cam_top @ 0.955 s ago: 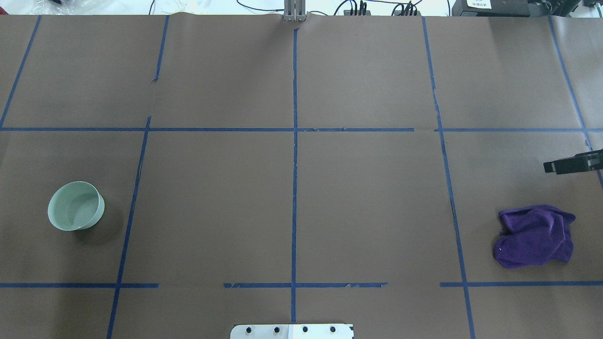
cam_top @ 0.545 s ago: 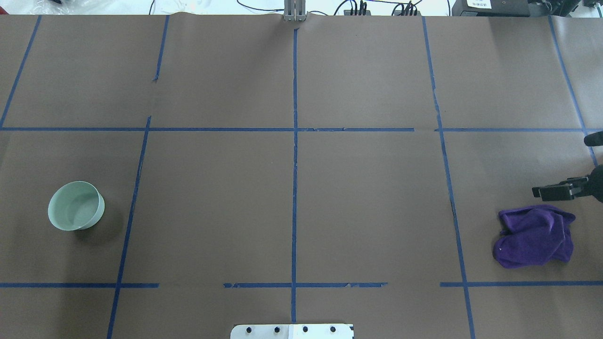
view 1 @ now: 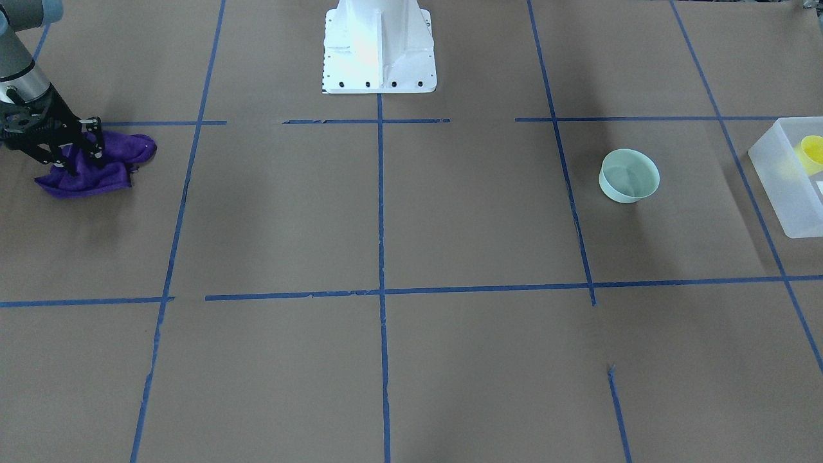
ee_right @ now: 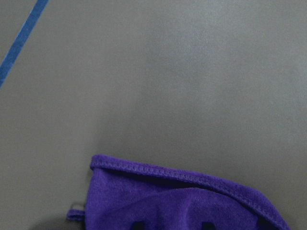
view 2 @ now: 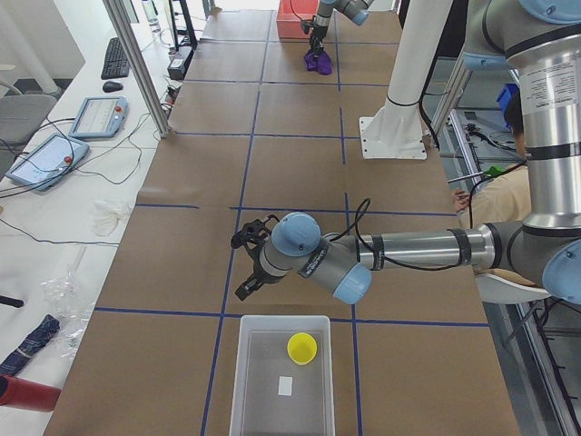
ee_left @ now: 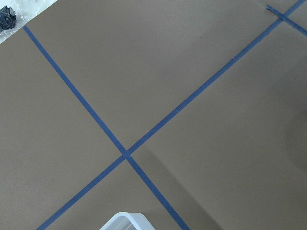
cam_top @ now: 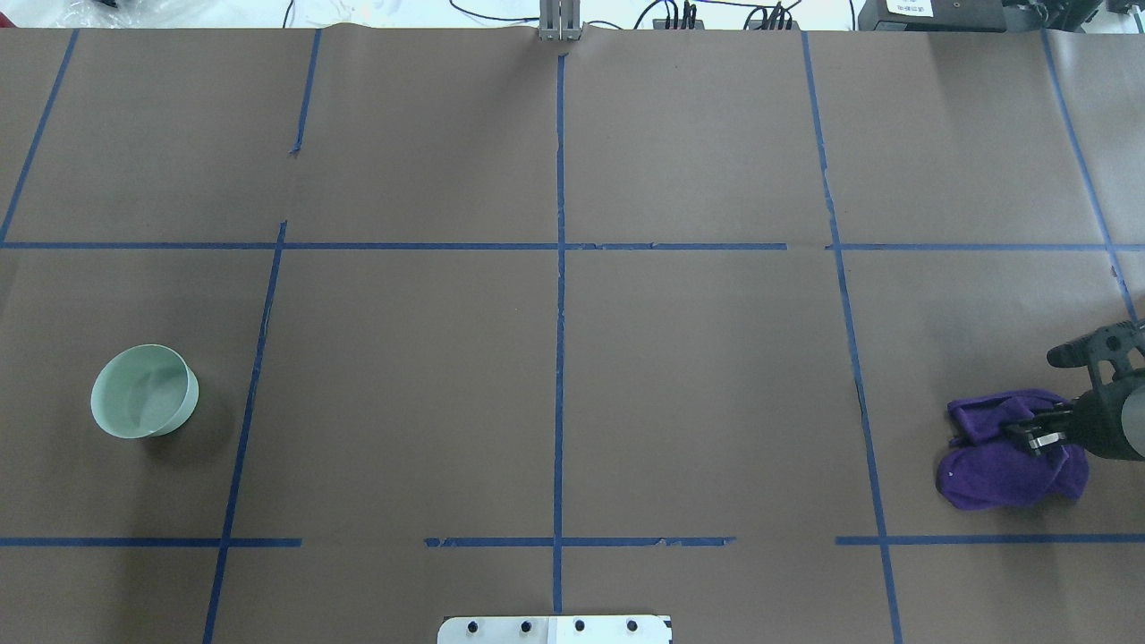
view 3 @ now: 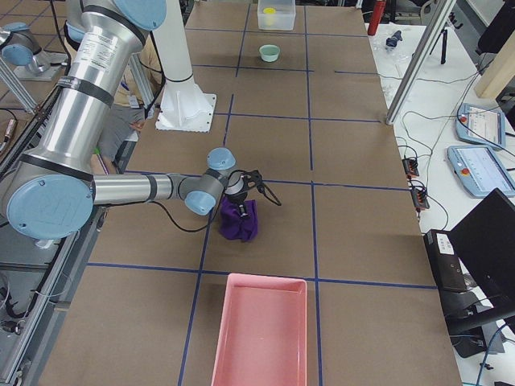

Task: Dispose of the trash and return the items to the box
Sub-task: 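Reach the right gripper down to the purple cloth and grasp it, then lift the purple cloth with the right gripper and drop it into the pink box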

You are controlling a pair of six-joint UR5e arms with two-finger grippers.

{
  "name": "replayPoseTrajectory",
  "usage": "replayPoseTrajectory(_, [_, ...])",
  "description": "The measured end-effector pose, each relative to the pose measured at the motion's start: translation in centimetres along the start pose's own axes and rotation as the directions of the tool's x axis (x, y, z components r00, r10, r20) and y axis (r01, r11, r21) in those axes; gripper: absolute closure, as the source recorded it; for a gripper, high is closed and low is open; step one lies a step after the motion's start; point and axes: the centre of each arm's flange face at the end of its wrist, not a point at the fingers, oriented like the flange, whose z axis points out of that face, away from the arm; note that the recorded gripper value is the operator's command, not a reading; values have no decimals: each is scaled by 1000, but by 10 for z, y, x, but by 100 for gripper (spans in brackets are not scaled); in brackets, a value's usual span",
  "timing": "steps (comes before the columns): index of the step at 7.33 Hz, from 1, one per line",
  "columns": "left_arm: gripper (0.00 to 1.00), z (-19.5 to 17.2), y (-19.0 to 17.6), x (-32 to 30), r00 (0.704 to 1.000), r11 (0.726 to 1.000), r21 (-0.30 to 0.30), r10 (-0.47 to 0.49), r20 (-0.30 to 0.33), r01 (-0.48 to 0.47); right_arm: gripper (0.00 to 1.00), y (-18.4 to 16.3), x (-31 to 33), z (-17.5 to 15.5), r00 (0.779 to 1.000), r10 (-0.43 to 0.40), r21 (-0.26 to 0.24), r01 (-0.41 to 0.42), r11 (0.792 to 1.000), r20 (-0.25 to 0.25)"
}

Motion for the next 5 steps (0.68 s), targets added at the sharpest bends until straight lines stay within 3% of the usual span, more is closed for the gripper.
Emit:
replayPoseTrajectory(1, [0,0,-2,0,1000,1000,2,1,1,-1,100,1,-3,2,1000,-24,6,24,1000,-9])
replayPoseTrajectory(3, [0,-1,-4,0,1000,1000,4,-7,1,7,100,-8,13,-5,988,-147,24,149,989,-47])
replayPoseTrajectory(5, [0,-4,-9,2,999,999,13,-39,3,39,100,-30,70,-40,972,-227,16,229,973,-56])
